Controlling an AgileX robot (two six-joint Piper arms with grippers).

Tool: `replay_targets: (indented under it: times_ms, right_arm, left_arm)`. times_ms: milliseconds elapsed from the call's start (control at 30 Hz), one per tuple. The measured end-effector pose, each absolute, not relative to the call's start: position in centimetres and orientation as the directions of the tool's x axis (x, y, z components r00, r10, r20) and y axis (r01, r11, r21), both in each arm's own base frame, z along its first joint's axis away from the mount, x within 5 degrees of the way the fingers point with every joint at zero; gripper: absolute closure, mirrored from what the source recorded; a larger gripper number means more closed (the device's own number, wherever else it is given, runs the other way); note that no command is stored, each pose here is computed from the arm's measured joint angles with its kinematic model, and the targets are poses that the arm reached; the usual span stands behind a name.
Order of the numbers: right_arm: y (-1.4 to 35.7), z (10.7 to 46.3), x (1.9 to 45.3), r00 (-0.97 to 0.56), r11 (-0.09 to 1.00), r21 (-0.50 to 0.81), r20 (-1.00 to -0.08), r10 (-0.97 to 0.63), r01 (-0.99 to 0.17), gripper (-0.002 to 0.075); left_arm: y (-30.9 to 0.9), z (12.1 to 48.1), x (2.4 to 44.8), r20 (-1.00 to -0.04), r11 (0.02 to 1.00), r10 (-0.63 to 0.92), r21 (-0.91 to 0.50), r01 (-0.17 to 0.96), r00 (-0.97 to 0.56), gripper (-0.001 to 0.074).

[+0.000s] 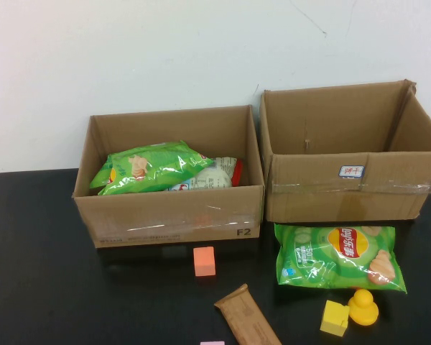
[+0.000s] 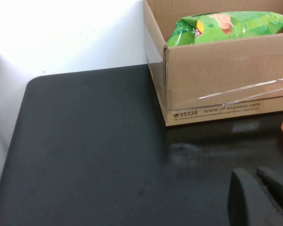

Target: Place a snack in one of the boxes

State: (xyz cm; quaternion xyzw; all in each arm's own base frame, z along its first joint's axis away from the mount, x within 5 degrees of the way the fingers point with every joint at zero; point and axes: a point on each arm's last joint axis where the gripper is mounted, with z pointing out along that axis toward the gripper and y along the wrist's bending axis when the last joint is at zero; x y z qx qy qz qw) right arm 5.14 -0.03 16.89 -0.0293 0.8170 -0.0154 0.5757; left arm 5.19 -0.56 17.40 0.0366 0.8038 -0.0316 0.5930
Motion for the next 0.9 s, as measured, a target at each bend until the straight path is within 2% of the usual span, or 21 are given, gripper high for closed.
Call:
replay_targets:
  times_ms: [233, 333, 433, 667, 900]
  right_arm:
    - [0.0, 17.1, 5.3, -0.292, 0.998, -0.059, -0.954, -0.065, -0.030, 0.0727]
    - [0.1, 18.5, 5.6, -0.146, 0.998, -0.059, -0.987, -0.063, -0.029, 0.0727]
    - [0.2, 20.2, 5.7, 0.050, 0.998, -0.059, -0.997, -0.058, -0.027, 0.0727]
    - [0.3, 24.0, 4.6, 0.468, 0.998, -0.050, -0.883, -0.032, -0.027, 0.0727]
    - [0.4, 25.4, 3.7, 0.615, 0.996, 0.023, -0.785, 0.071, -0.085, 0.0727]
  left_arm:
    - [-0.5, 17.6, 5.3, -0.966, 0.996, 0.037, 0.013, 0.094, -0.257, 0.0736]
    - [-0.4, 18.4, 5.5, -0.986, 0.995, 0.055, 0.041, 0.089, -0.156, 0.0736]
    - [-0.5, 20.0, 5.6, -0.997, 0.994, 0.077, 0.079, 0.082, 0.028, 0.0736]
    - [-0.7, 23.6, 4.8, -0.906, 0.993, 0.062, 0.100, 0.070, 0.418, 0.0736]
    - [-0.7, 25.5, 3.7, -0.780, 0.993, 0.041, 0.103, 0.065, 0.625, 0.0736]
